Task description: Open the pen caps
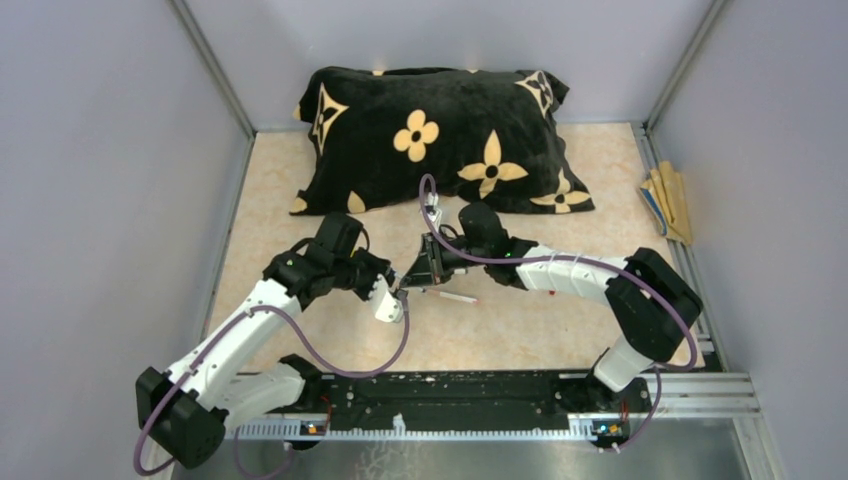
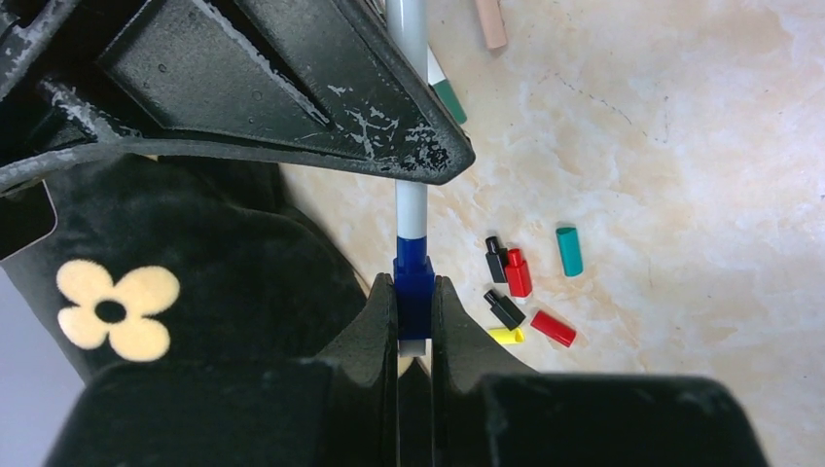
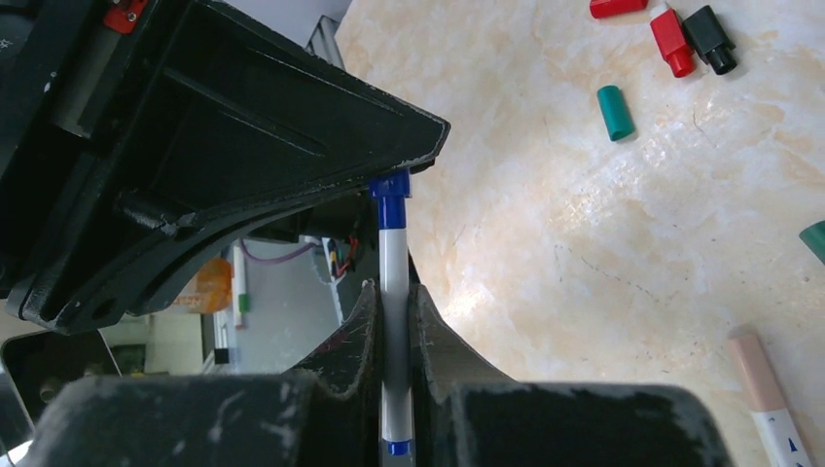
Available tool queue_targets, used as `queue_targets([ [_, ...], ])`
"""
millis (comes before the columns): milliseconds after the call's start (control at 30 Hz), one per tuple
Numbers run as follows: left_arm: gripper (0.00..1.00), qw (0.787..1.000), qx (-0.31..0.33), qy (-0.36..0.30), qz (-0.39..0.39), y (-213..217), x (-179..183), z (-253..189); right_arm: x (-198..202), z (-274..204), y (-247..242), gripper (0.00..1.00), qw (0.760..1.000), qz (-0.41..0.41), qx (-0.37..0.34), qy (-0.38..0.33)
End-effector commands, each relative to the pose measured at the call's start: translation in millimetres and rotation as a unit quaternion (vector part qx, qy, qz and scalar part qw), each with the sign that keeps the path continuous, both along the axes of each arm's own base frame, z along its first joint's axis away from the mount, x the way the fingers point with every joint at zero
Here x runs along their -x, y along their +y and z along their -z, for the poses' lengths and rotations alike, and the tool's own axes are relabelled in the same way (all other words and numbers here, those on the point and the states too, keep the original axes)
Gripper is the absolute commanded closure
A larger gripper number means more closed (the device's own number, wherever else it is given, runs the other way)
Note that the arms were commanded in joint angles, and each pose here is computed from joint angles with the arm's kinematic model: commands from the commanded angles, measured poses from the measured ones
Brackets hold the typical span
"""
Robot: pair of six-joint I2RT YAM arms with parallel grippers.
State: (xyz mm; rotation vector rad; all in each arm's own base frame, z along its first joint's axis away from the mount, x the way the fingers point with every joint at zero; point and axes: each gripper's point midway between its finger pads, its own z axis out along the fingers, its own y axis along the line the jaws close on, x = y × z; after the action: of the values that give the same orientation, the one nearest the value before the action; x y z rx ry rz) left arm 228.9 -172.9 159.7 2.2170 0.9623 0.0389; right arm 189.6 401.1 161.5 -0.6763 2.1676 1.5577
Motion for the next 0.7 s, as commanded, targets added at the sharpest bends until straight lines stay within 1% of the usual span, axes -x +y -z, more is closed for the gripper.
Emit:
queue_targets([
  [0, 1.00, 0.999, -0.032, -0.022, -0.019, 12, -7, 11, -7, -11, 0, 1.00, 1.000, 0.010, -0.003, -0.023],
  [67, 1.00, 0.997, -0.058, -0.037, -0.041, 22, -17, 17, -4, -5, -10, 1.00, 1.000, 0.017, 0.008, -0.018],
  [167, 1.00, 0.992, -0.096, -0.032, -0.073, 39, -28, 31, 3, 10, -31, 1.00, 0.999, 0.026, 0.034, -0.006],
  [267, 1.00, 0.989, -0.107, -0.021, -0.099, 51, -41, 39, 11, 21, -51, 1.00, 0.997, 0.034, 0.062, -0.002],
  [433, 1.00, 0.982, -0.129, -0.029, -0.138, 72, -63, 48, 23, 32, -78, 1.00, 0.993, 0.050, 0.103, -0.002],
  [533, 1.00, 0.980, -0.124, -0.026, -0.157, 76, -72, 44, 25, 36, -92, 1.00, 0.991, 0.064, 0.117, 0.000],
  [667, 1.00, 0.975, -0.137, -0.035, -0.173, 85, -81, 47, 27, 40, -108, 1.00, 0.987, 0.078, 0.138, 0.002],
])
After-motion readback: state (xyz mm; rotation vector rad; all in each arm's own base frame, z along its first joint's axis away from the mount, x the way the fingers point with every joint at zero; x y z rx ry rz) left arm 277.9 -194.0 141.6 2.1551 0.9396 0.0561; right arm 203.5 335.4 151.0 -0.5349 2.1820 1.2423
